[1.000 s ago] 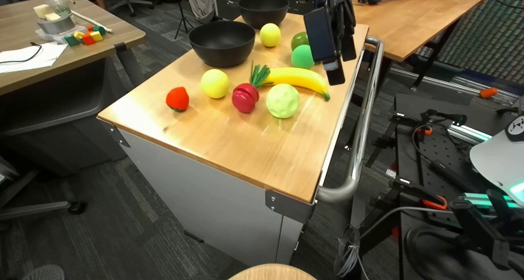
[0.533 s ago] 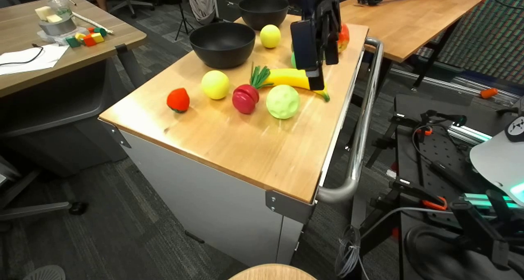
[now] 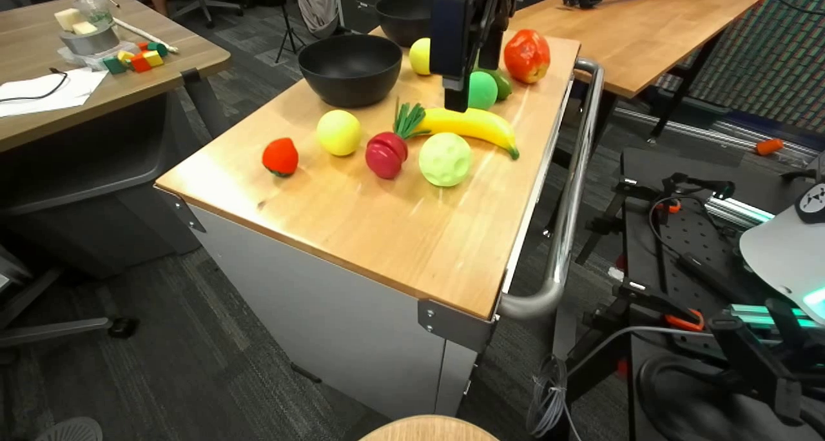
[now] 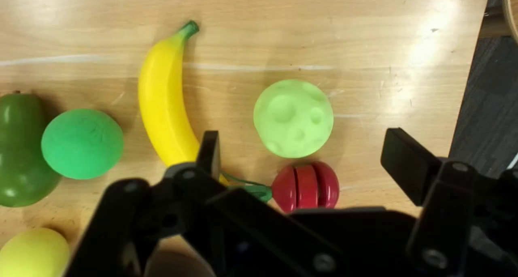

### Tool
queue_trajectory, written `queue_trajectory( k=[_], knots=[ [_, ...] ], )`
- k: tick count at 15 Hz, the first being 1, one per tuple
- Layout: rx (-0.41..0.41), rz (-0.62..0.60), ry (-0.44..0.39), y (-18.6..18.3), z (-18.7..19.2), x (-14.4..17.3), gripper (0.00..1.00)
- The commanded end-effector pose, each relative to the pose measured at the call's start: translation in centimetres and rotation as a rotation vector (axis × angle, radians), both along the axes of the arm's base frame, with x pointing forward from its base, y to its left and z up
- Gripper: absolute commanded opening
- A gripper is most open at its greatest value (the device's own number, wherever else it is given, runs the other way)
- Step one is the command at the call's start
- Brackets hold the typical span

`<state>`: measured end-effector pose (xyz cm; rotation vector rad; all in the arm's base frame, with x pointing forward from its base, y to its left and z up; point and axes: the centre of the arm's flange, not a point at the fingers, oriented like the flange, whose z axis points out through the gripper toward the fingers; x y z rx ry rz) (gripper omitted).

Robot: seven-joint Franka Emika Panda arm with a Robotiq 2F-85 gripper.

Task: Place the fruits and vegetables inside the two black bowls

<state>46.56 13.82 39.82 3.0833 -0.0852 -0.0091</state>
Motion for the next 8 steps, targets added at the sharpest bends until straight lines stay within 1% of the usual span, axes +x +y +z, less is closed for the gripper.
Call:
queue_trajectory(
  k=[1, 2, 3, 6, 8],
  knots=[
    [0.000, -0.001, -0.005, 0.0, 0.2, -0.1, 1.00],
    [-0.003, -0.028, -0.021, 0.0, -0.4, 0.0, 1.00],
    [-0.026, -0.032, -0.042, 0.2, -1.0, 0.3, 1.00],
    [-0.011, -0.038, -0.034, 0.2, -2.8, 1.6, 1.00],
    [-0.015, -0.041, -0.035, 0.2, -4.0, 2.2, 1.00]
  ],
)
